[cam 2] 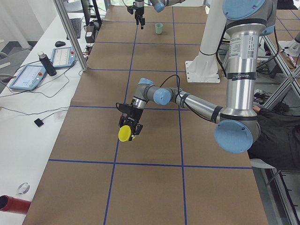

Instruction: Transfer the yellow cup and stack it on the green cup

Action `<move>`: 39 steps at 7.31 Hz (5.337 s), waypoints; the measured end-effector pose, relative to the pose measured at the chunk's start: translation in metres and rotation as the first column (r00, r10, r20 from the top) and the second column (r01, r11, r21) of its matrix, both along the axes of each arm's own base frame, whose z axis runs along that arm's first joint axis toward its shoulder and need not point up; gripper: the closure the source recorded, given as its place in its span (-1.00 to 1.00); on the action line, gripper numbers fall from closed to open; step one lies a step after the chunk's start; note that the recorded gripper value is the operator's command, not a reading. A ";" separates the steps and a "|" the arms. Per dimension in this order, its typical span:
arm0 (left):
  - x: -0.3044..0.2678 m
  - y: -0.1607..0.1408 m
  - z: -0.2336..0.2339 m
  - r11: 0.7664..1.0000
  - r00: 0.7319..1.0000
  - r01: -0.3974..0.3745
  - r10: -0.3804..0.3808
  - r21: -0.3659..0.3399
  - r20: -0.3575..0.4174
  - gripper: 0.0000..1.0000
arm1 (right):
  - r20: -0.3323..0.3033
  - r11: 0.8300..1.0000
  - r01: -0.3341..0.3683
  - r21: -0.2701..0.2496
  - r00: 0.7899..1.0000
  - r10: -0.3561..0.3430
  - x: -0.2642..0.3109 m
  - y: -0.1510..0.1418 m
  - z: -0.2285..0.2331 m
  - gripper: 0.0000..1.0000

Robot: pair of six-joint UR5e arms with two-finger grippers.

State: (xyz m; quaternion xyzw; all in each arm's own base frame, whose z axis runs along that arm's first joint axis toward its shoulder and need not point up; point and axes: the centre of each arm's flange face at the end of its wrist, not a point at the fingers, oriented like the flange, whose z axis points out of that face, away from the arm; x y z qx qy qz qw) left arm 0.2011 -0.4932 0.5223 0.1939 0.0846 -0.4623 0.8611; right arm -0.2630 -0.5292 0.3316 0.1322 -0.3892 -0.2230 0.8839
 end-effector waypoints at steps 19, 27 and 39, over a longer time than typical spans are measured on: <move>0.279 0.079 -0.324 -0.041 0.475 -0.379 0.849 0.925 0.232 0.55 | 0.063 0.988 -0.100 -0.115 0.992 0.108 -0.019 -0.005 -0.020 -0.98; 0.295 0.077 -0.292 -0.167 0.438 -0.314 0.848 0.935 0.299 0.55 | 0.381 0.959 -0.270 -0.090 0.880 0.284 -0.062 -0.031 -0.069 -0.96; 0.260 0.055 -0.289 -0.362 0.227 -0.289 0.873 0.886 0.431 0.53 | 0.433 0.893 -0.030 -0.448 0.867 0.246 -0.165 0.031 -0.138 -0.96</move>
